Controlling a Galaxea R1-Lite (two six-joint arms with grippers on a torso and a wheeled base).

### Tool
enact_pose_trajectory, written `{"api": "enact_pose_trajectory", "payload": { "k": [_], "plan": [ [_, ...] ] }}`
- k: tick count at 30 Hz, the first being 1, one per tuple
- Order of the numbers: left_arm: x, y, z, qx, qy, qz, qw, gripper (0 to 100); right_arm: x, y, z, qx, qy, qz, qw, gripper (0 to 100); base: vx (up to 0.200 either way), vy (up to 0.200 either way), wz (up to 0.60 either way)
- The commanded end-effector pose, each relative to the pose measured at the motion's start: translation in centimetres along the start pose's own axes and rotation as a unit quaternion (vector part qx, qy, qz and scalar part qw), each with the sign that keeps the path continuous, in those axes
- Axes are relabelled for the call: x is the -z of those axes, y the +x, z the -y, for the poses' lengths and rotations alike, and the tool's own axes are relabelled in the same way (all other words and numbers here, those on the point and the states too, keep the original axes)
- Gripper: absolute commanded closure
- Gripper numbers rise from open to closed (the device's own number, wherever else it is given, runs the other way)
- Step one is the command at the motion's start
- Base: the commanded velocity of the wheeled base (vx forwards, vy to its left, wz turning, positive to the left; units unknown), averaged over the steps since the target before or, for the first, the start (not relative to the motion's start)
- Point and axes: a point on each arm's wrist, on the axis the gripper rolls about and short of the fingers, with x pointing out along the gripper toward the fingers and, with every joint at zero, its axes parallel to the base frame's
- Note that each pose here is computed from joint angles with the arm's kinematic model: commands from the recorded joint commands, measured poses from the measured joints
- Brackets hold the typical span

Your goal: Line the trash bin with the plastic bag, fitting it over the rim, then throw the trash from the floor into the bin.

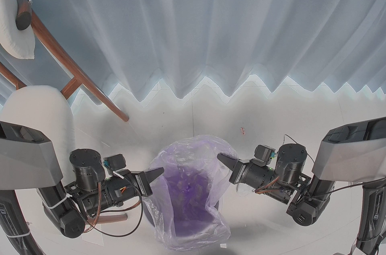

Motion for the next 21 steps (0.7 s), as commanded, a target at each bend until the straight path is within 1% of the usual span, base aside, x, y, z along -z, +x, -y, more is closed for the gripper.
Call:
{"api": "enact_pose_trajectory", "payload": {
  "k": [1, 7, 10, 11, 12, 15, 20, 21],
  "plan": [
    [-0.3, 0.3, -0.2, -0.003, 0.006, 0.007, 1.0, 100, -0.6, 0.4, 0.5, 0.001, 0.002, 0.017, 0.9998, 100, 0.0, 0.0, 0.0],
    [-0.3, 0.5, -1.0, -0.017, 0.019, 0.008, 0.9997, 100, 0.4, 1.6, 1.6, 0.009, 0.004, 0.012, 0.9999, 100, 0.0, 0.0, 0.0],
    [-0.3, 0.8, -1.4, -0.034, 0.03, 0.016, 0.9988, 100, 0.9, 2.3, 2.3, 0.014, 0.006, 0.01, 0.9998, 100, 0.0, 0.0, 0.0],
    [-0.3, 0.8, -1.4, -0.034, 0.03, 0.016, 0.9988, 100, 0.9, 2.3, 2.3, 0.014, 0.006, 0.01, 0.9998, 100, 0.0, 0.0, 0.0],
    [-0.2, 0.9, -1.5, -0.043, 0.033, 0.018, 0.9984, 100, 1.0, 2.4, 2.8, 0.02, 0.008, 0.009, 0.9997, 100, 0.0, 0.0, 0.0],
    [-0.3, 1.1, -1.4, -0.046, 0.034, 0.023, 0.9981, 100, 0.9, 2.6, 3.5, 0.026, 0.01, 0.013, 0.9995, 100, 0.0, 0.0, 0.0],
    [0.0, 1.3, -1.8, -0.051, 0.032, 0.016, 0.9981, 100, 1.2, 2.7, 4.2, 0.035, 0.012, 0.011, 0.9993, 100, 0.0, 0.0, 0.0],
    [0.1, 1.3, -1.9, -0.053, 0.031, 0.014, 0.998, 100, 1.6, 2.8, 4.5, 0.037, 0.013, 0.006, 0.9992, 100, 0.0, 0.0, 0.0]
  ]
}}
